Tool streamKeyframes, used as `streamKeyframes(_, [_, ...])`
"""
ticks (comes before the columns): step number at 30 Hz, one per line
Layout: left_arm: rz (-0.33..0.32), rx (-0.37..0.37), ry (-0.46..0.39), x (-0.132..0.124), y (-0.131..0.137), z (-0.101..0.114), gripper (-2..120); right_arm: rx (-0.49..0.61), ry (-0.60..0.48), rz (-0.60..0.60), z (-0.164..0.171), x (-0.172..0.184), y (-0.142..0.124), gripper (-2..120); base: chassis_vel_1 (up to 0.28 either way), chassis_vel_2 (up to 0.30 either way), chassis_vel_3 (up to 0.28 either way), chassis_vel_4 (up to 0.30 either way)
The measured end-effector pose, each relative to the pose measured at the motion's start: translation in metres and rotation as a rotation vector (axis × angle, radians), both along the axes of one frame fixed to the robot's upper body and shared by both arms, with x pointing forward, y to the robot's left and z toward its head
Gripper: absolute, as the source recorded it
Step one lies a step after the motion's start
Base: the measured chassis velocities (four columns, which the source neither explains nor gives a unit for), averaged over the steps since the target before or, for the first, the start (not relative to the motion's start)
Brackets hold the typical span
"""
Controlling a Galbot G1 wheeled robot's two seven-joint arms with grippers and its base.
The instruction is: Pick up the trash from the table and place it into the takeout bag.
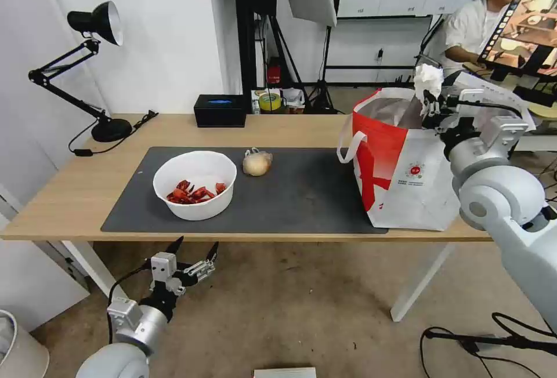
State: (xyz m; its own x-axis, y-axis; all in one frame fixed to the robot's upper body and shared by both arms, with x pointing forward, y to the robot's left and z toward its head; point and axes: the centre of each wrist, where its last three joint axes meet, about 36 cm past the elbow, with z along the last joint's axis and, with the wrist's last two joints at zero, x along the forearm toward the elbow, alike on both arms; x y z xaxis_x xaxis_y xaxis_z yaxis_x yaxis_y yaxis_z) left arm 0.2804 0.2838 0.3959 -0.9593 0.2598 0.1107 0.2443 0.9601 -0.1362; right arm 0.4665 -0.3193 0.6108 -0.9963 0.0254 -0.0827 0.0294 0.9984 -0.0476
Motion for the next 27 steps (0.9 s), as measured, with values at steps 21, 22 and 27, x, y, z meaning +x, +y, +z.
streamKeyframes(21, [0.011,0.005,-0.013,0.0053,0.0018,0.0041,100,-0.009,0.031,-0.003,-0.0076,-0.0055,-0.0008,99,0.000,0.000,0.000,0.000])
streamKeyframes(22, [0.012,0.005,-0.016,0.0059,0.0017,0.0050,100,-0.008,0.030,0.002,-0.0072,-0.0057,-0.0010,100,0.000,0.000,0.000,0.000])
streamKeyframes(27, [0.010,0.005,-0.017,0.0068,0.0018,0.0068,100,0.010,0.022,0.020,-0.0040,-0.0060,-0.0005,100,0.000,0.000,0.000,0.000])
